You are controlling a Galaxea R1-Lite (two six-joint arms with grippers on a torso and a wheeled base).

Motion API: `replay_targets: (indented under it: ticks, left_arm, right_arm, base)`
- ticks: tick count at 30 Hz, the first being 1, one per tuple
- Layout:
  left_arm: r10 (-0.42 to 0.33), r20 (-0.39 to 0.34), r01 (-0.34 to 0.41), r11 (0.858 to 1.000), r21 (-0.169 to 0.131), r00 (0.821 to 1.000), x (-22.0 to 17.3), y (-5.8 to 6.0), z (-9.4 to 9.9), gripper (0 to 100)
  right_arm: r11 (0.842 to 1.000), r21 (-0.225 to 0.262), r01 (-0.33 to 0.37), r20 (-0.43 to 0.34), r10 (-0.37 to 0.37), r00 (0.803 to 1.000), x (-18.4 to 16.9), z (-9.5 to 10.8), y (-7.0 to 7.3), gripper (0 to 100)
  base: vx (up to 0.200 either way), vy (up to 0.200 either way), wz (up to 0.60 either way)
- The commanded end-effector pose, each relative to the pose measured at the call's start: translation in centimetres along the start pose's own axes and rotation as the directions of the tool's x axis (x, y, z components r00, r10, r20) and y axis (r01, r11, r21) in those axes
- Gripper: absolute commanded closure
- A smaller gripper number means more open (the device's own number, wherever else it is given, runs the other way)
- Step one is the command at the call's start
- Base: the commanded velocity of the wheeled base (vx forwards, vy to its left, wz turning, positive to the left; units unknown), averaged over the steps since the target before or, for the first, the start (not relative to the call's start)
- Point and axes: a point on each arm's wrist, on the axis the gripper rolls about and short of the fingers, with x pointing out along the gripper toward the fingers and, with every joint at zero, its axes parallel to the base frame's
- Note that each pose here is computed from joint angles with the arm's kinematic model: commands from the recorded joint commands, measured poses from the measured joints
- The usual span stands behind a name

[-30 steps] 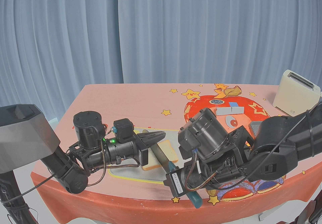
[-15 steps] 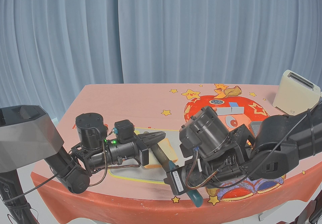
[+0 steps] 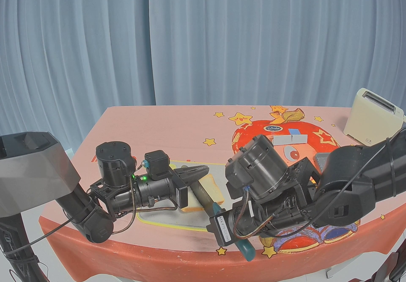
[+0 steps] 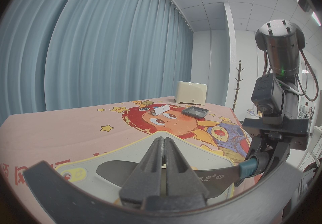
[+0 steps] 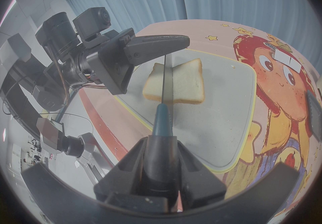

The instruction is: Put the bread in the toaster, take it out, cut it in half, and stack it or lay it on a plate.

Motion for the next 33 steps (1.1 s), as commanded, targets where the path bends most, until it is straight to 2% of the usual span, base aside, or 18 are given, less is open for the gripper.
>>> replay_targets:
  ticks: [1,16,22,25,29,33]
  left_arm:
    - [-0.001,0.007,0.001,1.0,0.002,1.0,-0.1,-0.1,0.2,100]
    - [0.012,-0.031,-0.013,1.0,-0.017,0.999,-0.2,0.1,-0.4,100]
    - [0.009,-0.007,-0.009,1.0,-0.005,1.0,-0.1,0.0,0.4,100]
    - [0.005,0.02,-0.005,1.0,0.009,1.0,-0.4,-0.3,1.5,100]
    - [0.006,-0.004,-0.006,1.0,-0.004,1.0,-0.5,-0.4,1.4,100]
    - [0.01,-0.005,-0.01,1.0,-0.003,1.0,-0.5,-0.2,1.4,100]
  right_arm:
    - [1.0,-0.004,0.006,-0.016,-0.006,1.0,0.5,-0.2,0.1,100]
    - [1.0,-0.005,-0.002,-0.003,0.002,1.0,0.0,-0.2,0.1,100]
    - [1.0,-0.007,0.007,-0.021,-0.007,1.0,0.6,-0.4,0.1,100]
    - [1.0,-0.008,0.009,-0.025,-0.009,1.0,0.7,-0.4,0.1,100]
    - [1.0,-0.013,0.011,-0.032,-0.012,0.999,0.9,-0.6,0.0,100]
    - [1.0,-0.011,0.009,-0.027,-0.009,1.0,0.7,-0.5,0.1,100]
  base:
    - [0.0,0.0,0.0]
    - [0.0,0.0,0.0]
    - [0.0,0.0,0.0]
    - [0.0,0.0,0.0]
    - [0.0,0.0,0.0]
    - [0.0,0.0,0.0]
